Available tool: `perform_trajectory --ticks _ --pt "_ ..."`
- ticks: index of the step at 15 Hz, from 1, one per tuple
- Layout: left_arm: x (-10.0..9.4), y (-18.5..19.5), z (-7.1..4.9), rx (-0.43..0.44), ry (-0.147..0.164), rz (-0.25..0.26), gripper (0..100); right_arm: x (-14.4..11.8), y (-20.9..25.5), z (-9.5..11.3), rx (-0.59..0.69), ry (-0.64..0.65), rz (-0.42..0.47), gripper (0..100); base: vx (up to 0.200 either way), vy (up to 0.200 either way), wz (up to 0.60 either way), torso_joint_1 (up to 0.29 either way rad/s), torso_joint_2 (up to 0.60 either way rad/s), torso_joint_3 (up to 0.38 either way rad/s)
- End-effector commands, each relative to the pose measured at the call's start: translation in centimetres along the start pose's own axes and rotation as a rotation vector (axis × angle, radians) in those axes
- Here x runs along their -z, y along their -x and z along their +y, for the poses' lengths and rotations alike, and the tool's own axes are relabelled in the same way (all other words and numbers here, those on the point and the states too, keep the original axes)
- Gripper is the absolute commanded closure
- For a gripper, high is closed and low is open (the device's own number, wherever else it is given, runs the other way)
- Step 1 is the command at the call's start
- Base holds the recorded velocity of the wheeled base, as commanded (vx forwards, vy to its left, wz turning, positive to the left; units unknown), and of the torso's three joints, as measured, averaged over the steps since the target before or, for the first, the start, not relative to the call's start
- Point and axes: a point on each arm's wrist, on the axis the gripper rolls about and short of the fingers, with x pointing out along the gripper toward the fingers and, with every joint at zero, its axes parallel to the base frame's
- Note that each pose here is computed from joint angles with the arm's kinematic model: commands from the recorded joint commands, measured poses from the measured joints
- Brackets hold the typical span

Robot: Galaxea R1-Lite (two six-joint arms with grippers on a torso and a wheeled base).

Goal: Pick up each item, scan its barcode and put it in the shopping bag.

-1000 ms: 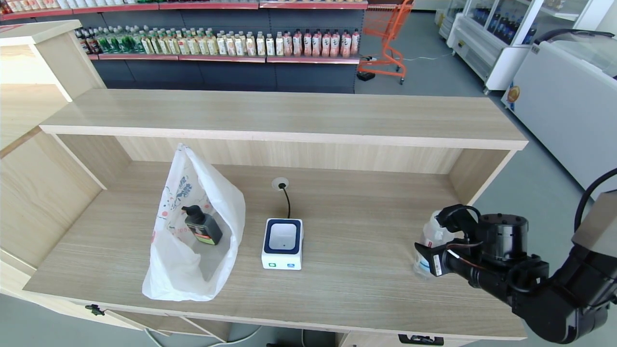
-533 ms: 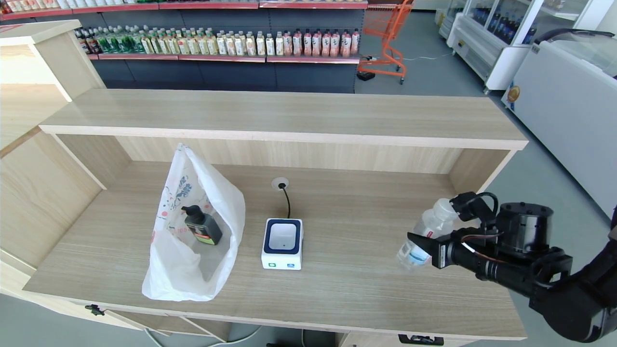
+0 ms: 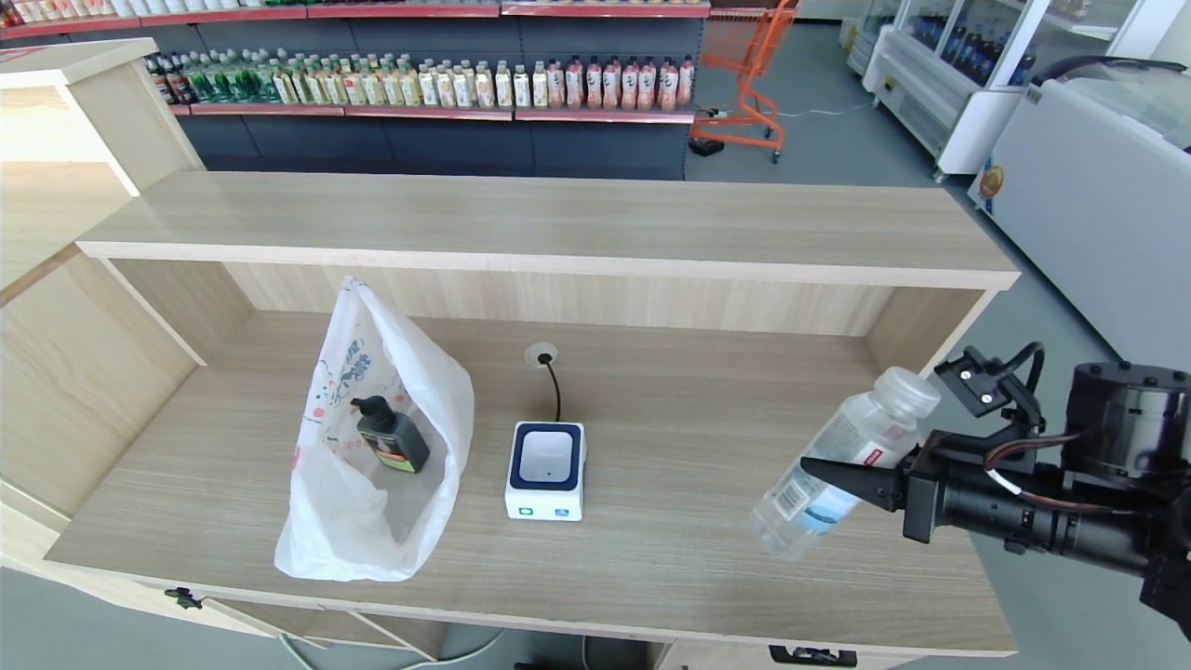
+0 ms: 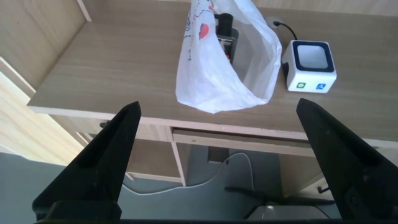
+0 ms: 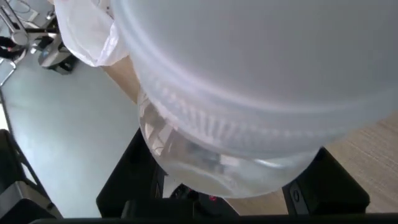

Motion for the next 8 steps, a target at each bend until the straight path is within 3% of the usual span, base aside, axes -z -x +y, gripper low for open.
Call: perform_trajectory --ticks 1,8 --pt "0.0 0.0 0.0 -0.001 0.001 0.0 0 -1.6 1.7 1.6 -0.085 0.024 -0.058 100 0.0 0.0 0.0 0.0 0.0 0.0" --pt "0.0 0.0 0.0 -0.001 0.0 0.0 0 -3.0 1.6 4.6 -0.316 0.193 -0.105 100 0.0 0.0 0.0 0.0 0.0 0.0"
